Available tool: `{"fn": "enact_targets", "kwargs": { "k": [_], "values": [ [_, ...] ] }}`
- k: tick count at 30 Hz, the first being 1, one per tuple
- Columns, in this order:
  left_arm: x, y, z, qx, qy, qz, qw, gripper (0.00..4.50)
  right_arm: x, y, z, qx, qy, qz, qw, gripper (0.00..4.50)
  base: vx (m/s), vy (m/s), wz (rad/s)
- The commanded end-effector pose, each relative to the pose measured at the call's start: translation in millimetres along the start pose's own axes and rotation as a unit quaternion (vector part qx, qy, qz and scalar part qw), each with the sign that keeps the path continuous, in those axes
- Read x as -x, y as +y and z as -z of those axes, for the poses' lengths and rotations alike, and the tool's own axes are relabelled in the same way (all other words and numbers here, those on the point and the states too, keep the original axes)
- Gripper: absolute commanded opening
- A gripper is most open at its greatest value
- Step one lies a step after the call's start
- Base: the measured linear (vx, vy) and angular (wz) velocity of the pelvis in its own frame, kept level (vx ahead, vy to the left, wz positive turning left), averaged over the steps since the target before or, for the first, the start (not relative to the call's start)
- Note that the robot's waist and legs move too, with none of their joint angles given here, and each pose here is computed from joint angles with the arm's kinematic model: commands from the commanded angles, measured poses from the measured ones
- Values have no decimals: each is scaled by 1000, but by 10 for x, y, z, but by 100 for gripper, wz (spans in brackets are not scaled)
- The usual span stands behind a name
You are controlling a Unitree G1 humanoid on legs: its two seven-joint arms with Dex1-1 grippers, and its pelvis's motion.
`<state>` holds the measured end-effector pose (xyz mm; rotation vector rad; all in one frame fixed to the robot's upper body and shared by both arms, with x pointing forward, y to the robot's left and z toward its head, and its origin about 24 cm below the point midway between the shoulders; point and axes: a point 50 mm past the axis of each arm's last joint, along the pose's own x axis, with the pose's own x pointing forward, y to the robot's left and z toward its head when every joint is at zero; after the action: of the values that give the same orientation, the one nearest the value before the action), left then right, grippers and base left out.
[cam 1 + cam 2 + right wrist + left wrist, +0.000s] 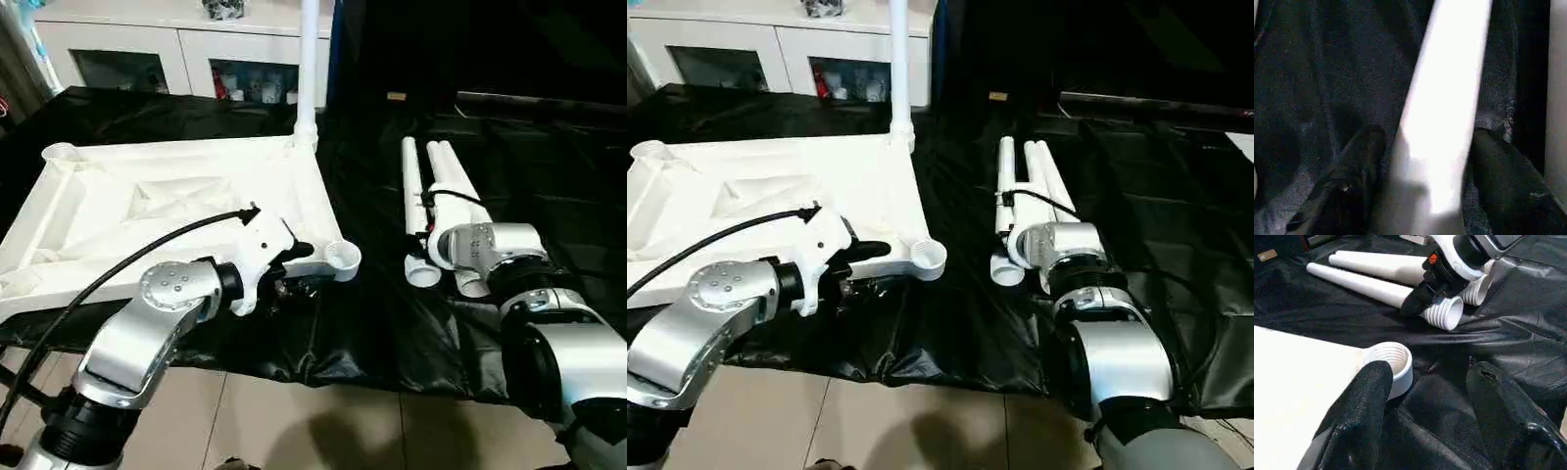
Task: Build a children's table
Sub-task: Pick table leg
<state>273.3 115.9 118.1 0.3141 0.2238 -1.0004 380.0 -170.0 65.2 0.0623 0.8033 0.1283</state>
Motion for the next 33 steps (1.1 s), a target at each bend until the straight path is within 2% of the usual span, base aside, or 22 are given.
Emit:
{"fn": "enact_targets", "kwargs": {
  "k": [1, 5, 9, 13, 20, 23, 25, 26, 28, 29, 30, 31, 32, 33],
  "values": [
    [-13, -20, -20, -3, -1, 9, 1000, 287, -19, 18, 47, -3, 17, -3, 1000, 255, 0, 0, 0],
    [-37, -41, -33, -1, -3, 14, 1000, 287, -37, -49, 103, -15, 17, 9, 1000, 226, 0, 0, 0],
    [-36, -7, -49, -5, -7, 3, 1000, 287, -33, -72, 69, -36, -3, 11, 999, 199, 0, 0, 0],
    [-40, 32, -60, 3, -18, -5, 1000, 287, -28, -66, 57, -44, -9, 4, 999, 194, 0, 0, 0],
    [-146, 223, -181, 40, -70, -65, 995, 287, -13, -35, -52, -78, -101, -36, 991, 191, 0, 0, 0],
    [-269, 333, -325, 76, -109, -101, 986, 287, 52, -2, -164, -124, -190, -85, 970, 191, 0, 0, 0],
    [-324, 369, -404, 107, -129, -107, 980, 287, 93, 18, -204, -134, -226, -111, 958, 191, 0, 0, 0],
    [-374, 407, -475, 133, -145, -113, 974, 287, 140, 39, -242, -142, -264, -139, 944, 191, 0, 0, 0],
    [-411, 435, -525, 152, -156, -117, 969, 287, 181, 58, -259, -142, -292, -163, 932, 191, 0, 0, 0],
    [-470, 472, -597, 187, -173, -117, 960, 287, 262, 112, -268, -132, -330, -207, 911, 191, 0, 0, 0],
    [-515, 486, -651, 214, -187, -108, 953, 287, 327, 162, -259, -126, -350, -244, 896, 191, 0, 0, 0],
    [-521, 486, -658, 219, -189, -106, 951, 287, 336, 170, -257, -125, -351, -249, 894, 191, 0, 0, 0],
    [-562, 490, -716, 248, -204, -86, 943, 287, 415, 235, -235, -121, -365, -290, 876, 190, 0, 0, 0],
    [-583, 488, -753, 261, -214, -73, 938, 287, 460, 274, -218, -114, -370, -312, 868, 190, 0, 0, 0]
  ]
}}
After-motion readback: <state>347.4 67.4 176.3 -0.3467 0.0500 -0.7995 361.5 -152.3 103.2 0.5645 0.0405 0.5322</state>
